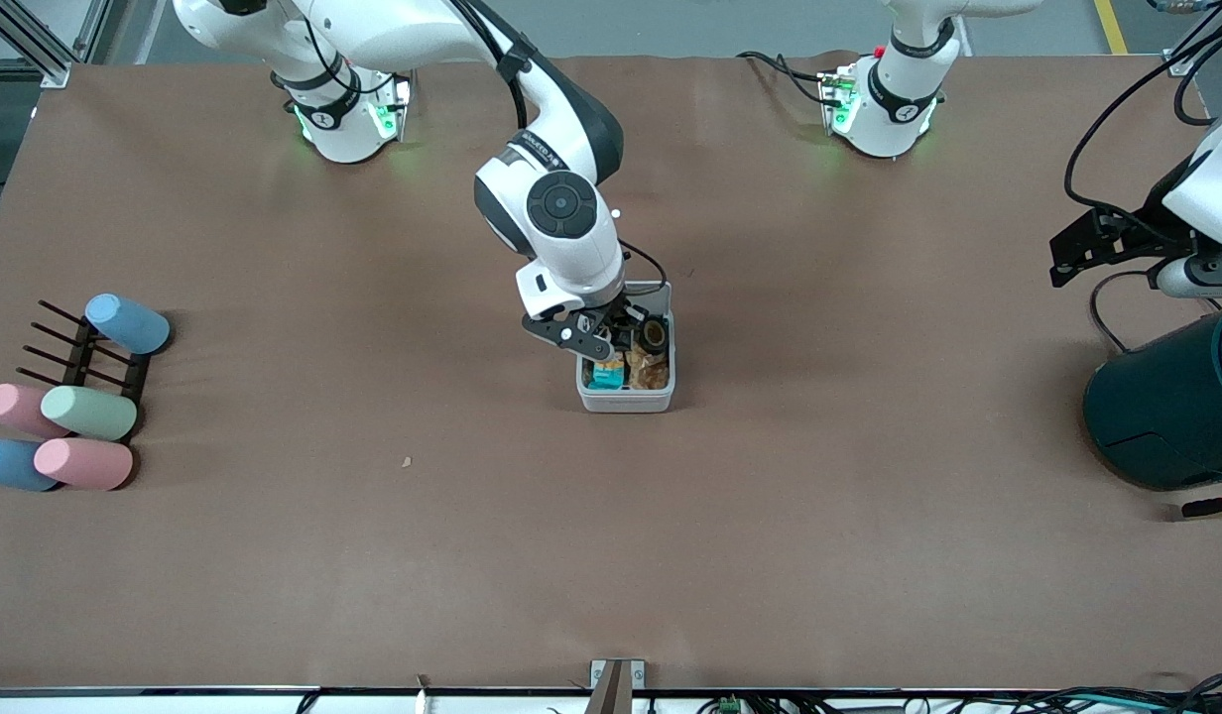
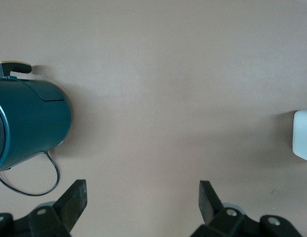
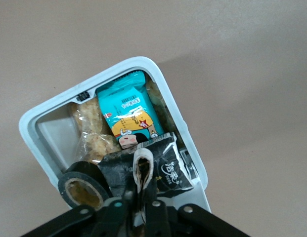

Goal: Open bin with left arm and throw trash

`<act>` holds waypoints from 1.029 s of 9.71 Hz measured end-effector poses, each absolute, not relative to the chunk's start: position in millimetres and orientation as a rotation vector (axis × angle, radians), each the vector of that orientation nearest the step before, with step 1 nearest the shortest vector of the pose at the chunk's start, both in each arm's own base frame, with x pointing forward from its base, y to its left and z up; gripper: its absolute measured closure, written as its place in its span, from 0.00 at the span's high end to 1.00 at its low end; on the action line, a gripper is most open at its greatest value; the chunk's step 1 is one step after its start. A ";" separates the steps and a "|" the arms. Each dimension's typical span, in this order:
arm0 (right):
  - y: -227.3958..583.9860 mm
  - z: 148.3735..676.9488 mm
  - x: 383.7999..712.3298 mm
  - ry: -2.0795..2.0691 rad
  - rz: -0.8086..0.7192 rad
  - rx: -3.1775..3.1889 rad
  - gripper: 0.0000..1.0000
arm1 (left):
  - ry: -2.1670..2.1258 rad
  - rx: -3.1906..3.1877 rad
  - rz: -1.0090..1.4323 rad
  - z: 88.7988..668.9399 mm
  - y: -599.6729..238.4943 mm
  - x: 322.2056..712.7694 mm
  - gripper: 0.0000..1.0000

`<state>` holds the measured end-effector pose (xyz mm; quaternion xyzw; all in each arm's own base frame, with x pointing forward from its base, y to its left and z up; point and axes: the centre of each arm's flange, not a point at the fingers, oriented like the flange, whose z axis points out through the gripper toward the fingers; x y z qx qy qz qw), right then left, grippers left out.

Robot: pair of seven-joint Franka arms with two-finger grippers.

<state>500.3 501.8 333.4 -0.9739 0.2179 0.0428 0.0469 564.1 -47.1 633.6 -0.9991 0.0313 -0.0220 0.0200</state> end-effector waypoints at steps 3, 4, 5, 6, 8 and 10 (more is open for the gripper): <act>502.6 335.0 500.2 0.663 0.129 -2.970 0.45 | 0.096 -3.099 -0.071 634.3 -46.8 564.3 1.00; 503.3 338.2 500.8 0.661 0.125 -2.966 0.61 | 0.096 -3.099 -0.071 634.3 -46.8 564.3 1.00; 504.0 345.1 501.8 0.659 0.115 -2.958 0.69 | 0.096 -3.099 -0.071 634.3 -46.8 564.3 1.00; 502.0 359.3 504.1 0.660 0.098 -2.946 0.70 | 0.096 -3.099 -0.071 634.3 -46.8 564.3 1.00; 478.6 408.4 517.6 0.701 0.060 -2.918 0.72 | 0.095 -3.099 -0.071 634.4 -46.4 564.3 1.00; 412.0 477.5 544.6 0.795 0.044 -2.902 0.74 | 0.094 -3.100 -0.071 634.5 -46.1 564.4 1.00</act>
